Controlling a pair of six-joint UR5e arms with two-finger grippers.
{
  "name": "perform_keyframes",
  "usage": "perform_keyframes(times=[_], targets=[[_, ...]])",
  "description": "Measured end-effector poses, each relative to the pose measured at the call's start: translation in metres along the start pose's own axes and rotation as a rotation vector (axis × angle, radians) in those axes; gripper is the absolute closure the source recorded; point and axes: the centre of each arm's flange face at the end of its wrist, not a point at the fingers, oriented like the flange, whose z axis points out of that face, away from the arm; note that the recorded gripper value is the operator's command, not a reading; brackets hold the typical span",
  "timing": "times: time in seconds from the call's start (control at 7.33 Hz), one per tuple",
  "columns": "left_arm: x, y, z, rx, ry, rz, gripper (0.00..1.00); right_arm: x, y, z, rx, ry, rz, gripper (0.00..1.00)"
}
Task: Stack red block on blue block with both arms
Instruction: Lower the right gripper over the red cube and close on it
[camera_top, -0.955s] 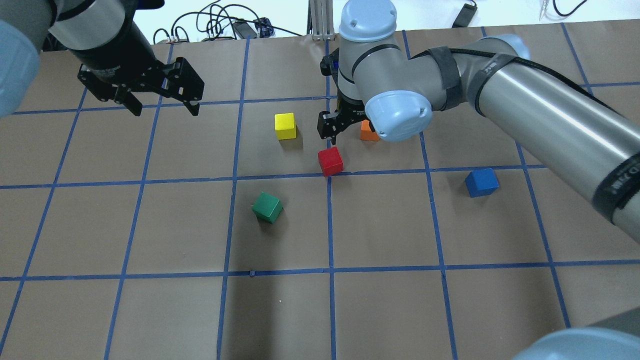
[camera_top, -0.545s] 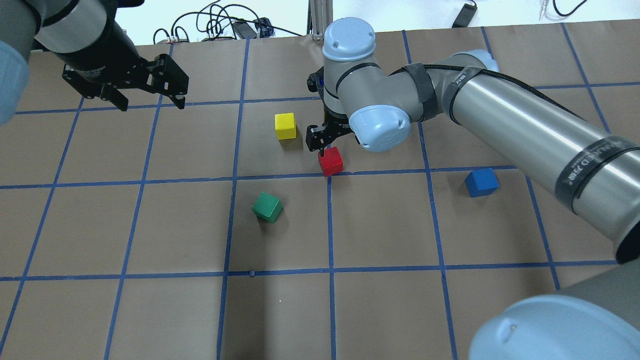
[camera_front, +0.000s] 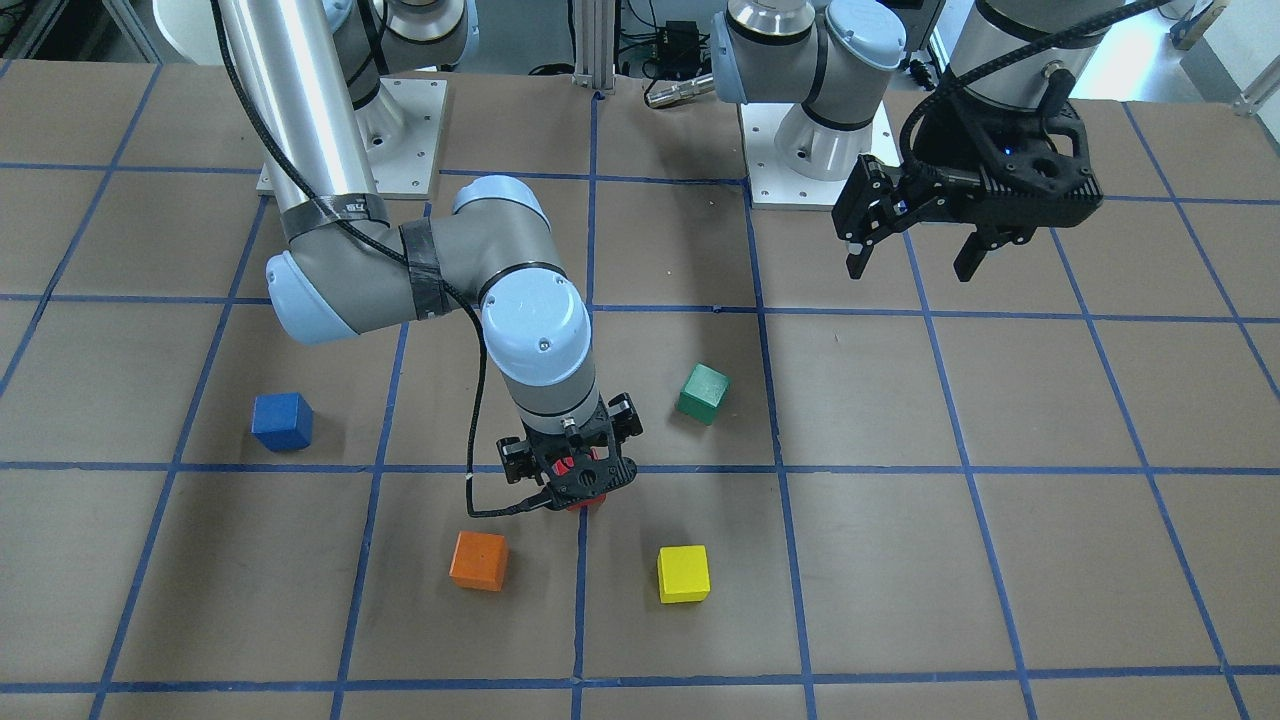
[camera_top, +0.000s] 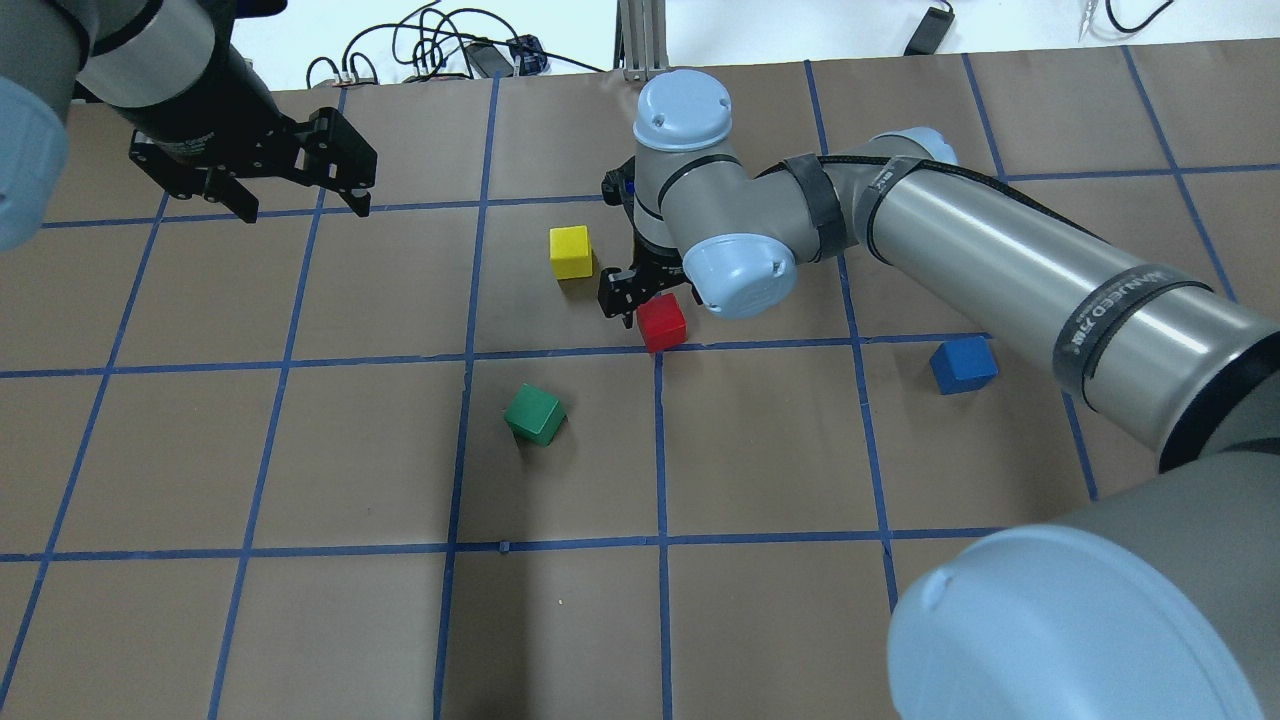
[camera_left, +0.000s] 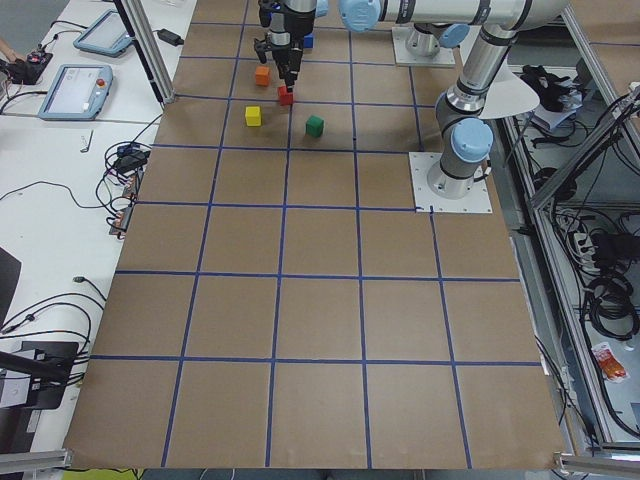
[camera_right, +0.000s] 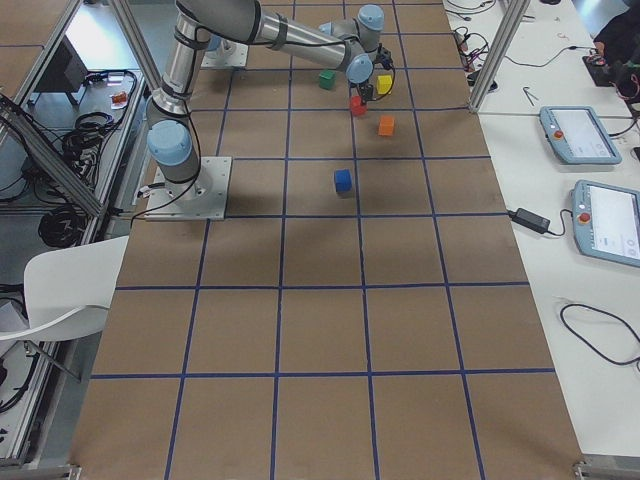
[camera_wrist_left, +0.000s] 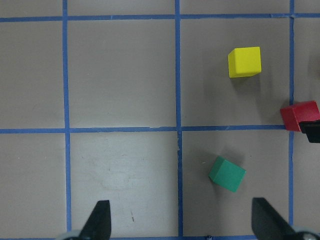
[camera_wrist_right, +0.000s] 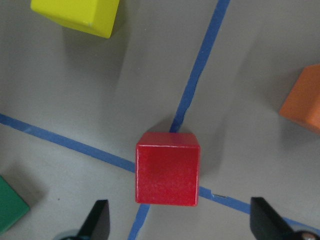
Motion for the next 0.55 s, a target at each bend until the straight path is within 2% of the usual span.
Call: perform_keyframes(times=[0.14, 0.27, 0.41, 0.55], targets=[[0.000, -0.001, 0.000, 0.002, 0.003, 0.001, 0.00, 0.000, -0.001, 0.005, -0.002, 0.000, -0.001, 0.01], [0.000, -0.002, -0.002, 0.003, 0.003, 0.002, 0.00, 0.000, -0.001, 0.011, -0.008, 0.000, -0.001, 0.07], [0.000, -0.003, -0.005, 0.004, 0.001, 0.001, 0.00, 0.000, -0.001, 0.016, -0.015, 0.000, -0.001, 0.20], [0.000, -0.004, -0.007, 0.005, -0.001, 0.000, 0.00, 0.000, -0.001, 0.019, -0.020, 0.000, 0.000, 0.42]])
